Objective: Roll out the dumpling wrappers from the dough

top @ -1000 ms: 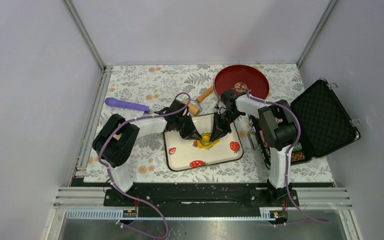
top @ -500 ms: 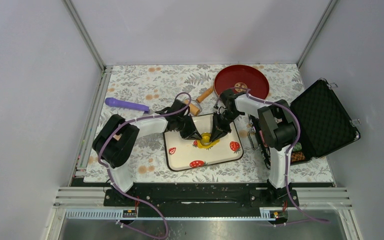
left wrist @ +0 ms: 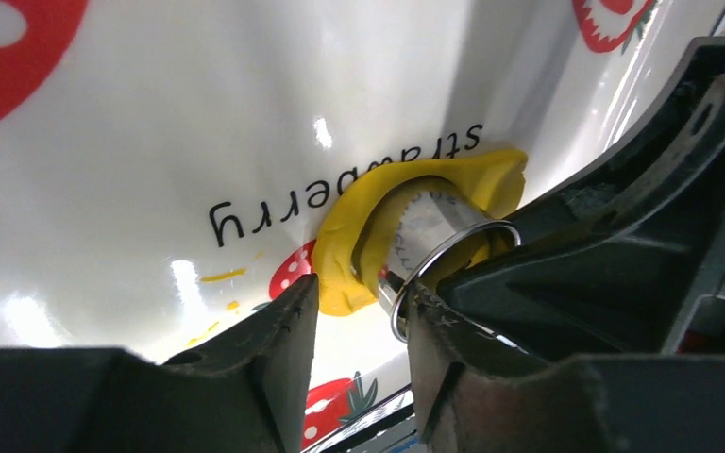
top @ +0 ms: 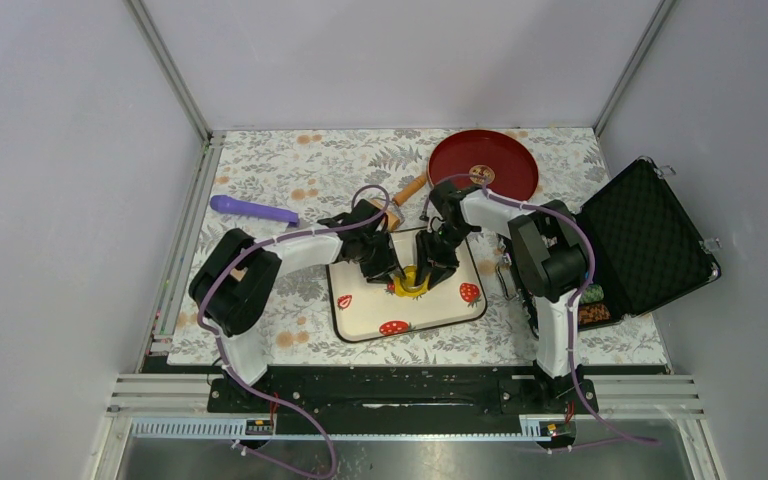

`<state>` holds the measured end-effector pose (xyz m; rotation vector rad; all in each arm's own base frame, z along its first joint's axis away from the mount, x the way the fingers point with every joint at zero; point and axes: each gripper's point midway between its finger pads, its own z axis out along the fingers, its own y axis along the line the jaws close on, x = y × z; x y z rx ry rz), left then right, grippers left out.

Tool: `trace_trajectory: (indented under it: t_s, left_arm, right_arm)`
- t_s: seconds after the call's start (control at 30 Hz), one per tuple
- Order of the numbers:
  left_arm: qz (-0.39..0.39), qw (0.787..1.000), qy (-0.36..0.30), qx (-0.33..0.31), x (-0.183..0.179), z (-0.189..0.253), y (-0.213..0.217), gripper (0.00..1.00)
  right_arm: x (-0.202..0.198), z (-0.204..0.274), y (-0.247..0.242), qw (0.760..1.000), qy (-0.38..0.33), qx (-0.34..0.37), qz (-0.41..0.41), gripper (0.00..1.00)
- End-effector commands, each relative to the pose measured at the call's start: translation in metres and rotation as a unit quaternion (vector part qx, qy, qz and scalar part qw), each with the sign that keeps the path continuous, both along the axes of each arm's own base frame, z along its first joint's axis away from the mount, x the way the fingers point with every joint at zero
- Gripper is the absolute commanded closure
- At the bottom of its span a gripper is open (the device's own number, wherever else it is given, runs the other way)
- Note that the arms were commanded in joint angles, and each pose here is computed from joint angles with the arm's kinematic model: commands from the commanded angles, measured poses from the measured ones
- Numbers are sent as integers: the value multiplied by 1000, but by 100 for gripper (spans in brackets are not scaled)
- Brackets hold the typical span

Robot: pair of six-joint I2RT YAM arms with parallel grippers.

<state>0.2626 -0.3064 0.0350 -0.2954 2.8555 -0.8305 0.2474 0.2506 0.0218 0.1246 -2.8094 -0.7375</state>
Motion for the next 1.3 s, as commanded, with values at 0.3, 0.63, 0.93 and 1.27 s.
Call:
trace_trajectory:
  t_s: [0.3, 0.63, 0.93, 1.27]
  left_arm:
    - [-31, 998, -53, -20, 1, 43, -3, 43]
    - [-15, 988, -100, -117, -6, 84, -1, 42]
    - [32, 982, -115, -145, -12, 62, 32, 51]
    - [24, 985, -94, -146, -3, 28, 22, 68]
  right_arm:
    - [0, 47, -12, 998, -51, -26, 24, 36]
    - [12, 77, -28, 995, -98, -18, 2, 35]
    - [20, 85, -66, 991, -105, 26, -85, 41]
    - [6, 44, -66, 995, -51, 27, -86, 60]
